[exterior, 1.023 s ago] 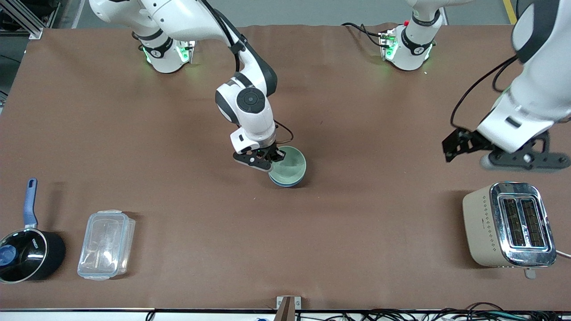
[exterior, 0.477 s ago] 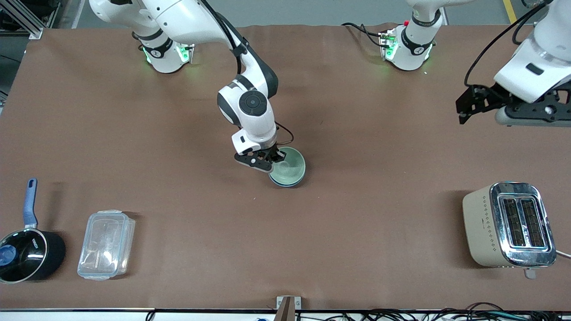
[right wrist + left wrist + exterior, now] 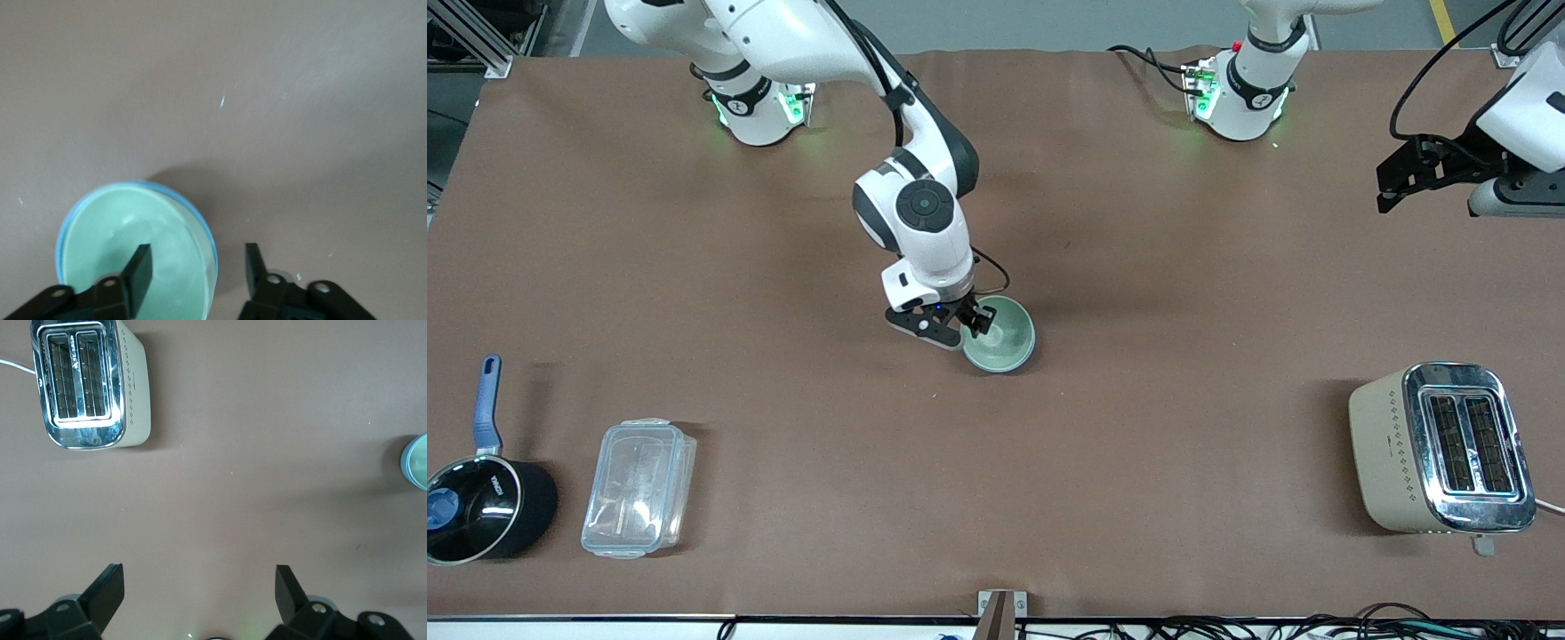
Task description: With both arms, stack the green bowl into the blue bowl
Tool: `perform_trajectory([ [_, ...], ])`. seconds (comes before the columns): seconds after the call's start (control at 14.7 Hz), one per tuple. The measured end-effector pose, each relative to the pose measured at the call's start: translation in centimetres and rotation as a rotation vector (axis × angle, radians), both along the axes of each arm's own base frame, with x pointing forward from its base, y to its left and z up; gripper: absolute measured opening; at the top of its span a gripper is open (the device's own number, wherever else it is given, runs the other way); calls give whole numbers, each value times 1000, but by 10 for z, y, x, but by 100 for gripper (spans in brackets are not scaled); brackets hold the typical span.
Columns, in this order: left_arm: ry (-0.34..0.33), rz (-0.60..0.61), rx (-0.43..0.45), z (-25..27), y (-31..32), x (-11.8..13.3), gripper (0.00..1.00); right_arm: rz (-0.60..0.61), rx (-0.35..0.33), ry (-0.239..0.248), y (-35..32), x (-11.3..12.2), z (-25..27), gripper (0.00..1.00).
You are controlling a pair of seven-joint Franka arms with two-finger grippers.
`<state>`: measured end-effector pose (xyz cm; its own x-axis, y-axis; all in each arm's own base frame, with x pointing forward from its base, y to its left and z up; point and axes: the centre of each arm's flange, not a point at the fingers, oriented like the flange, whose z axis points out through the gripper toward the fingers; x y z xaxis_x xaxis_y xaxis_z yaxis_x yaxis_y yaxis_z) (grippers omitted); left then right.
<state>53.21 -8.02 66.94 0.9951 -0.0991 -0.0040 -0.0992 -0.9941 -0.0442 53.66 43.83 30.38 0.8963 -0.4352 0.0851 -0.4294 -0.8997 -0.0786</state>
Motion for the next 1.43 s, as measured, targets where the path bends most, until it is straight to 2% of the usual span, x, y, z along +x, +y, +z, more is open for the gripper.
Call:
perform_trajectory([
  [0.14,0,1,1,1,1,-3,100,-47,-3,-35,-39,27,47,93],
  [0.2,-1,2,1,1,1,-3,100,-59,-22,-26,-64,37,71,100],
  [0.48,1,12,1,0,7,-3,100,-63,-110,13,-181,59,160,100],
  [0.75,1,14,1,0,8,-2,100,-25,-107,39,-306,67,222,100],
  [0.89,-1,16,1,0,9,-2,100,2,-93,58,-369,58,254,100],
  [1.09,-3,16,1,0,9,-2,100,44,-68,57,-449,27,316,100],
  [1.23,-3,16,1,0,9,-2,100,102,-70,49,-484,6,350,100],
  [1.43,-3,16,1,0,9,-2,100,204,-85,30,-514,-9,387,100],
])
